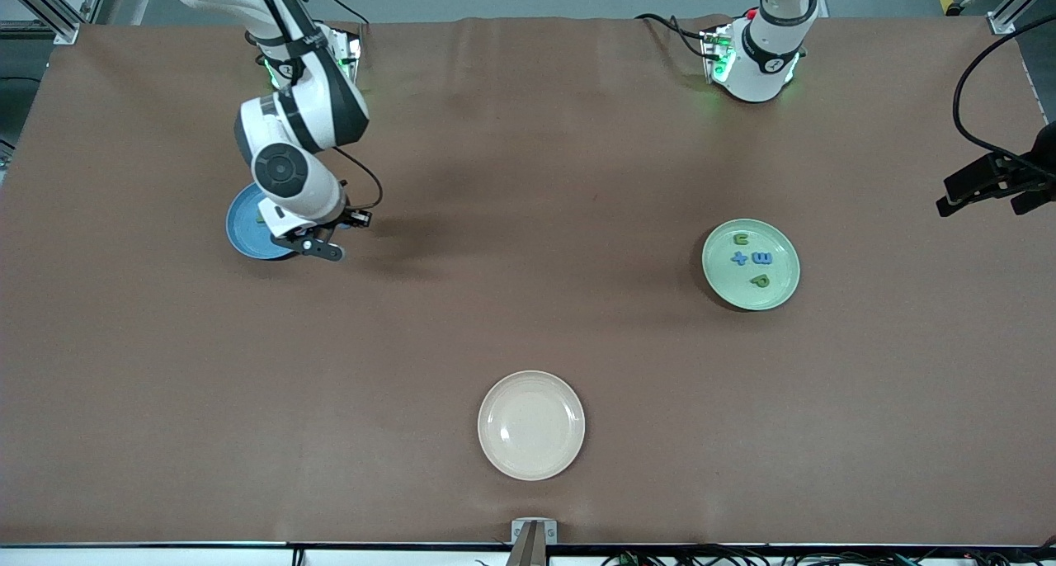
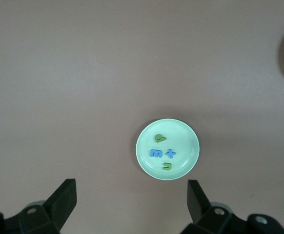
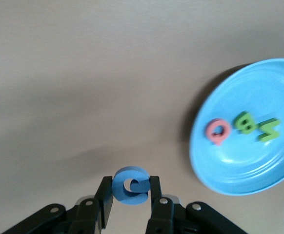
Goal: Sort uppercase to blue plate, lowercase to green plate
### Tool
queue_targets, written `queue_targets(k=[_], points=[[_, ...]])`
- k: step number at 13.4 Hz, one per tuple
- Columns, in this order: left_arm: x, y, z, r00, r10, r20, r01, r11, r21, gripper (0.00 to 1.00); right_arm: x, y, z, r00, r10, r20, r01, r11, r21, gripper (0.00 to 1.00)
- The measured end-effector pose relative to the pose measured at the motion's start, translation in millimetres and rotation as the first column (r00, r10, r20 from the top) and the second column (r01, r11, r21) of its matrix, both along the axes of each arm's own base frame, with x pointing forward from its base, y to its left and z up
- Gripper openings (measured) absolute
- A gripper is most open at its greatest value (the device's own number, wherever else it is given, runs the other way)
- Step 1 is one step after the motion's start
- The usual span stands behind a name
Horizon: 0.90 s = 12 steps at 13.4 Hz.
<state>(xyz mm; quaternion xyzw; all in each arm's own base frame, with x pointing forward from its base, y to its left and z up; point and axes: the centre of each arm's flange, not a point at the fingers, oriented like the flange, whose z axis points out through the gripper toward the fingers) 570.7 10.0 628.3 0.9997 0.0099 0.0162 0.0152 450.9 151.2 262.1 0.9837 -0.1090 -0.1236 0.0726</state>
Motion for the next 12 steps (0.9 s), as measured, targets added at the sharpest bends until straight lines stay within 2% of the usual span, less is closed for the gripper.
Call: queue_targets(k=[3, 7, 9, 12], points=[[0.1, -6.0, -0.1, 1.0, -0.007, 0.0, 0.007, 1.0, 0.007, 1.0, -12.4, -64.8, 3.4, 0.998, 0.055, -0.032, -0.053, 0.997, 0.063, 0.35], [-0.6, -2.3, 1.4, 1.0, 0.0, 0.002, 0.0, 1.0, 0.008, 1.0, -30.0, -132.8, 8.0, 0.994, 0.103, -0.034, -0.097, 0.985, 0.14, 0.35], [-0.8, -2.2, 1.9, 1.0, 0.001, 0.003, -0.001, 1.0, 0.008, 1.0, -36.0, -143.9, 1.5, 0.992, 0.122, -0.008, -0.12, 0.981, 0.151, 0.35], [-0.8, -1.1, 1.9, 1.0, 0.002, 0.003, -0.003, 1.0, 0.008, 1.0, -47.2, -168.4, -15.5, 0.988, 0.146, 0.056, -0.154, 0.975, 0.158, 0.35]])
